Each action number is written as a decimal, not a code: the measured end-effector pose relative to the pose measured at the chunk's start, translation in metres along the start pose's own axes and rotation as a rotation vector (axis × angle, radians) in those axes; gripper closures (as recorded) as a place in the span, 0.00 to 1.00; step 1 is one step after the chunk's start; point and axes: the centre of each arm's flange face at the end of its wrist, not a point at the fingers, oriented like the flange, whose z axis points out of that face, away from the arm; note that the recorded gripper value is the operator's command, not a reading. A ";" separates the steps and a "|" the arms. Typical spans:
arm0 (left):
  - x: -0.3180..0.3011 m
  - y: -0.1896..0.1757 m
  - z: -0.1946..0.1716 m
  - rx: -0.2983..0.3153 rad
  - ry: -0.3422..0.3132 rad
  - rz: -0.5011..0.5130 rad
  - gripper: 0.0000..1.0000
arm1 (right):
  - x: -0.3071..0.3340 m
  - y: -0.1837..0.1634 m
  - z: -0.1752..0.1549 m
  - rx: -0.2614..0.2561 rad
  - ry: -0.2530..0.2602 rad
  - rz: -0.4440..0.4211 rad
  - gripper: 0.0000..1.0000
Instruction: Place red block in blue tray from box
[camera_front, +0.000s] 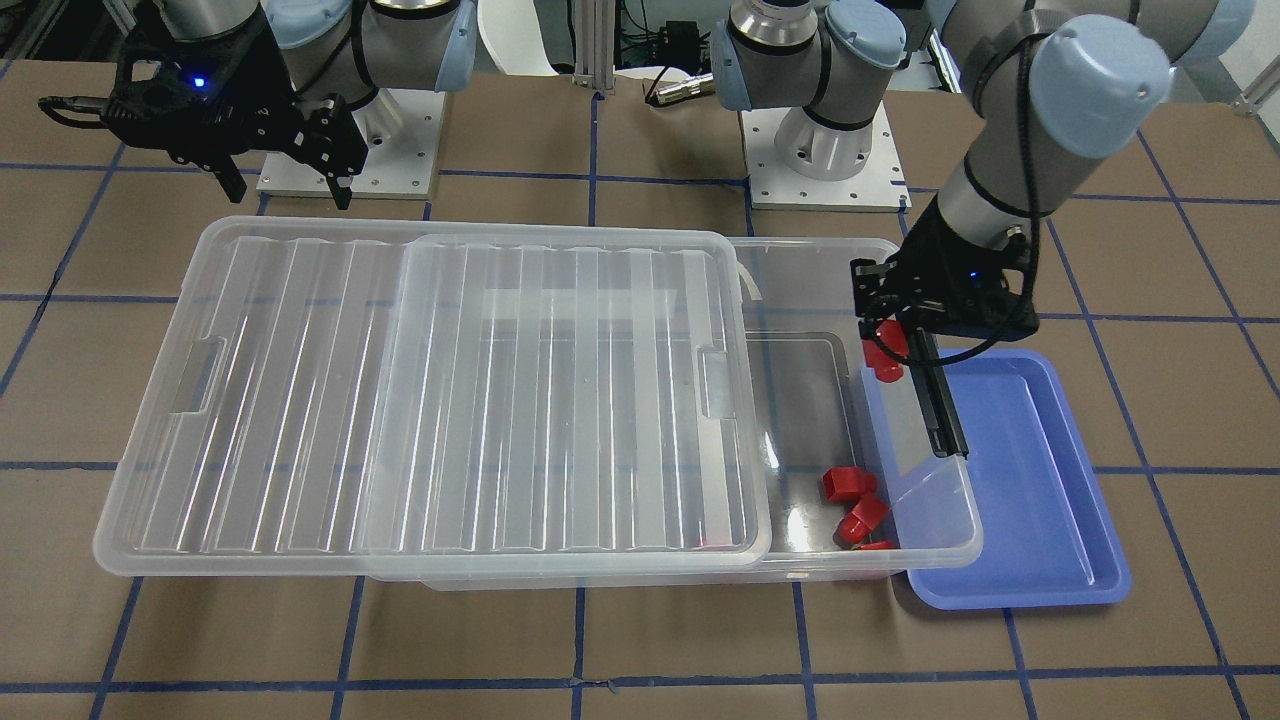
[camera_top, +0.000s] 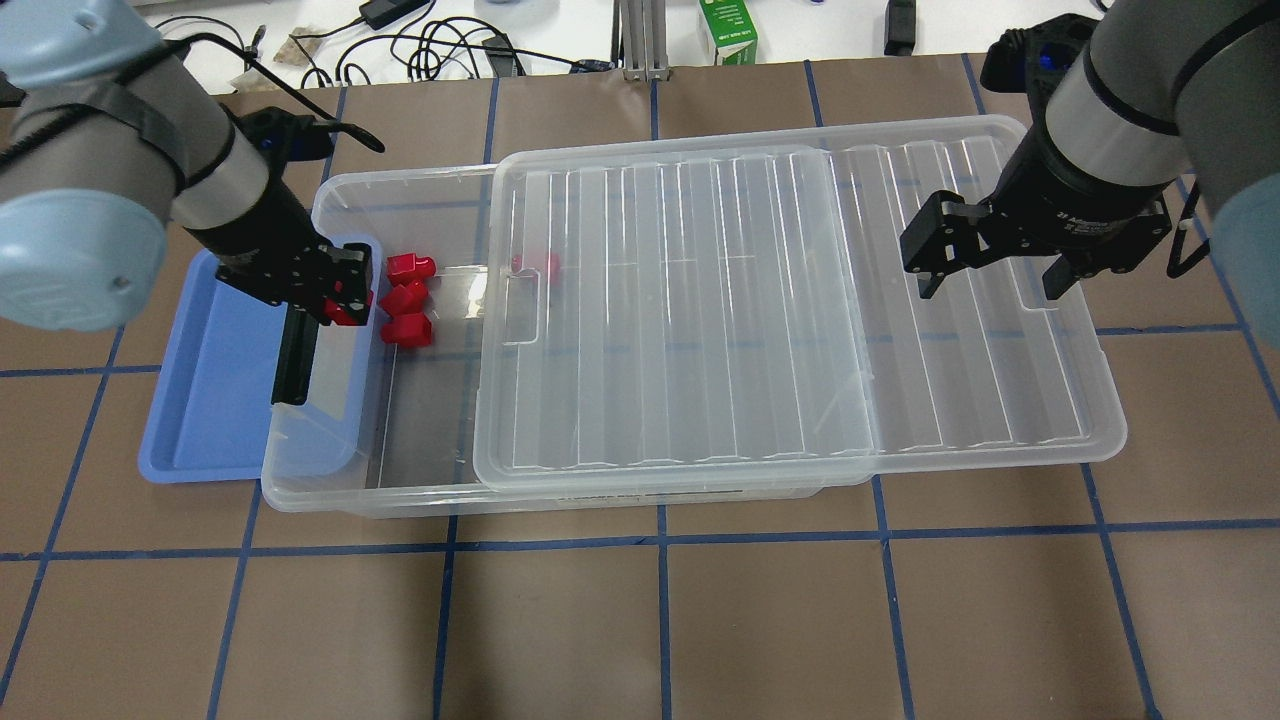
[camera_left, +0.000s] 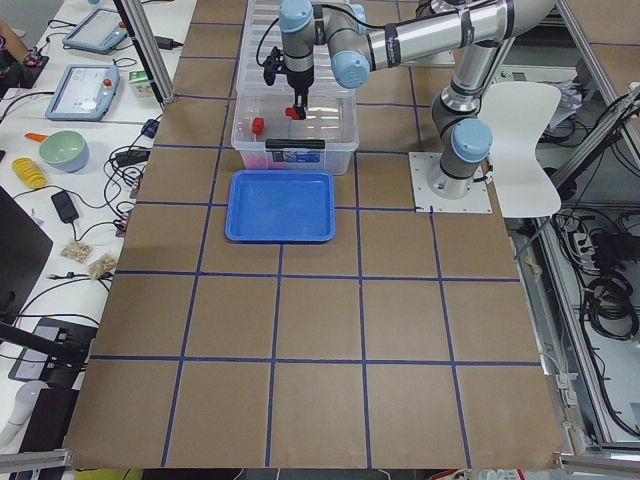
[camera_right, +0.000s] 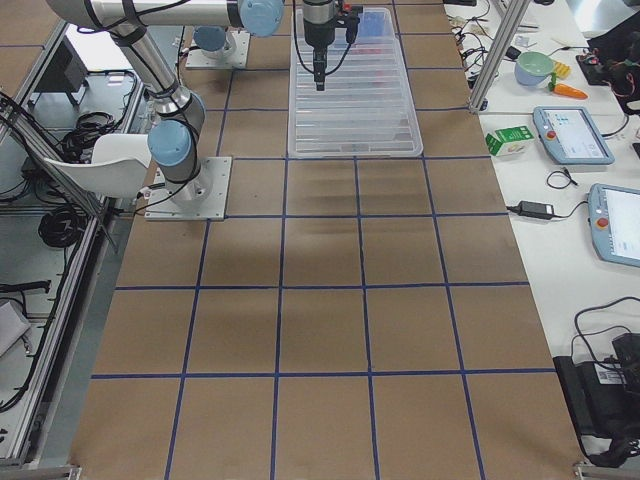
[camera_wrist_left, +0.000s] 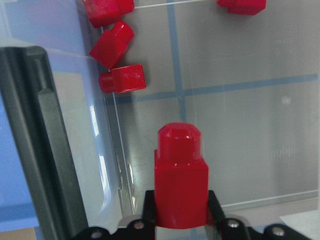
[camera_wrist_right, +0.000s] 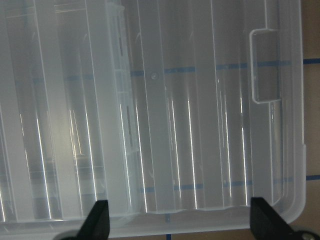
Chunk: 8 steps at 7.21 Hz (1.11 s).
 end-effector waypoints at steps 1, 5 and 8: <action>-0.041 -0.007 -0.012 0.007 0.004 -0.054 1.00 | 0.000 0.000 0.000 0.000 0.000 0.001 0.00; -0.217 -0.027 0.056 -0.026 0.060 0.008 1.00 | -0.001 0.000 0.000 -0.001 -0.008 0.010 0.00; -0.255 -0.039 0.150 -0.038 0.142 0.067 1.00 | -0.001 0.000 0.001 -0.003 -0.011 0.014 0.00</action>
